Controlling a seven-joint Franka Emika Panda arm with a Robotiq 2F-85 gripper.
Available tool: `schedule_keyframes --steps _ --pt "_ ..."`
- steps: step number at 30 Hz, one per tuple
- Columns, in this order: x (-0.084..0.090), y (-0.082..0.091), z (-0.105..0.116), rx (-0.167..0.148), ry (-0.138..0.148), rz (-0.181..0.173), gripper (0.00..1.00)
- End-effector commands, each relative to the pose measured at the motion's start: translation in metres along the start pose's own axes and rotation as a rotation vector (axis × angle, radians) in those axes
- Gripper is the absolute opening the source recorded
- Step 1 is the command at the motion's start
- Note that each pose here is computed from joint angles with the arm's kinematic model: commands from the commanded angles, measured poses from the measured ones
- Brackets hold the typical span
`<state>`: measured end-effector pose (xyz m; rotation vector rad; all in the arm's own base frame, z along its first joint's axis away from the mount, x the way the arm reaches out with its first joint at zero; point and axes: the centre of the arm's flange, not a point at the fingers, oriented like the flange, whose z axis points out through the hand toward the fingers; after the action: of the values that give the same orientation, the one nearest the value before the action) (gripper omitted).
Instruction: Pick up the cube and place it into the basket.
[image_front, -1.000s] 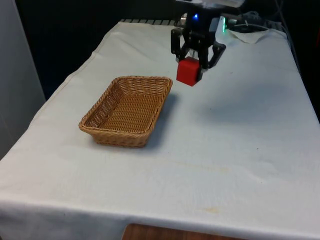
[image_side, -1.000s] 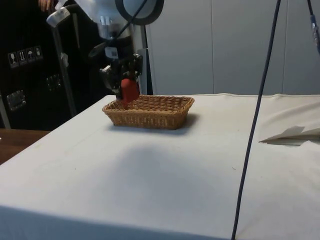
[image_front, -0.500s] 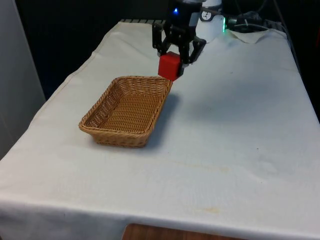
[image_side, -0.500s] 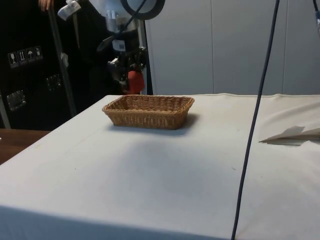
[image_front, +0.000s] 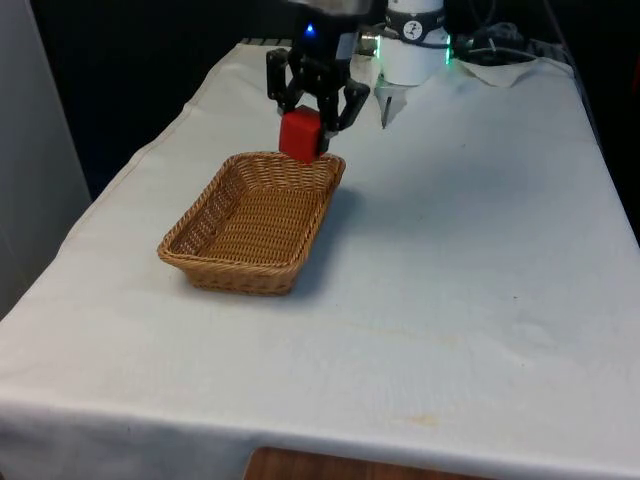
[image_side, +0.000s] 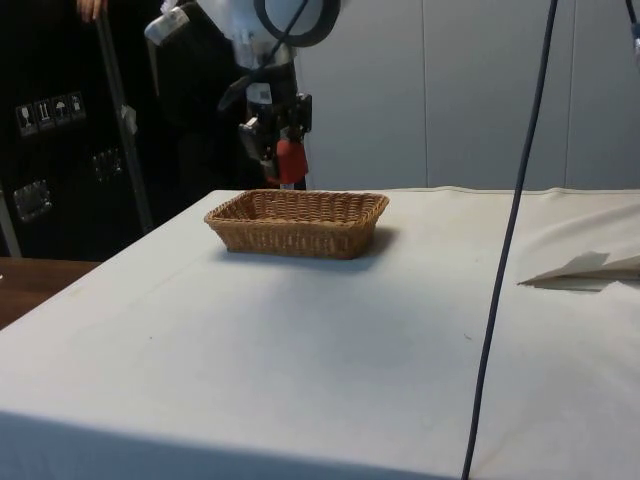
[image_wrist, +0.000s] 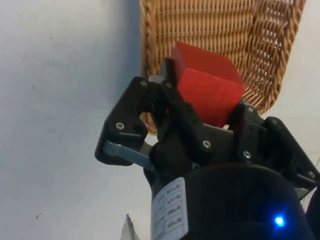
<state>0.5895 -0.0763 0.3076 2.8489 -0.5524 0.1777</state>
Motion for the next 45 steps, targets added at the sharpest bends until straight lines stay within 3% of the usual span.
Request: schedule_keyframes --steps 1,3,4,10,11,14,19,20,27,28,29,35,36,37,42,44,45 --pt "0.001 0.004 0.007 0.012 0.001 -0.006 0.02" --pt "0.001 0.005 0.006 -0.003 0.0 -0.003 0.02" --pt "0.002 0.009 0.013 0.011 0.0 -0.007 0.02" --pt "0.006 0.022 0.034 0.015 -0.008 -0.015 0.02" --pt "0.006 0.021 0.032 0.001 -0.009 -0.012 0.02" --pt "0.01 0.028 0.043 0.017 -0.01 -0.021 0.02" --pt "0.015 0.035 0.049 0.002 -0.013 -0.021 0.02" --pt "0.017 0.037 0.052 0.014 -0.013 -0.026 0.02" --pt "0.026 0.047 0.068 0.015 -0.023 -0.035 0.02" --pt "0.026 0.048 0.066 0.002 -0.026 -0.032 0.02" --pt "0.028 0.049 0.07 0.016 -0.024 -0.036 0.02" --pt "0.04 0.053 0.091 0.028 -0.034 -0.046 0.02" --pt "0.038 0.053 0.088 0.014 -0.034 -0.044 0.02" --pt "0.041 0.054 0.094 0.03 -0.035 -0.049 0.02" --pt "0.049 0.056 0.108 0.042 -0.042 -0.056 0.02" --pt "0.049 0.057 0.108 0.03 -0.04 -0.054 0.02" --pt "0.051 0.056 0.111 0.047 -0.043 -0.058 0.02"
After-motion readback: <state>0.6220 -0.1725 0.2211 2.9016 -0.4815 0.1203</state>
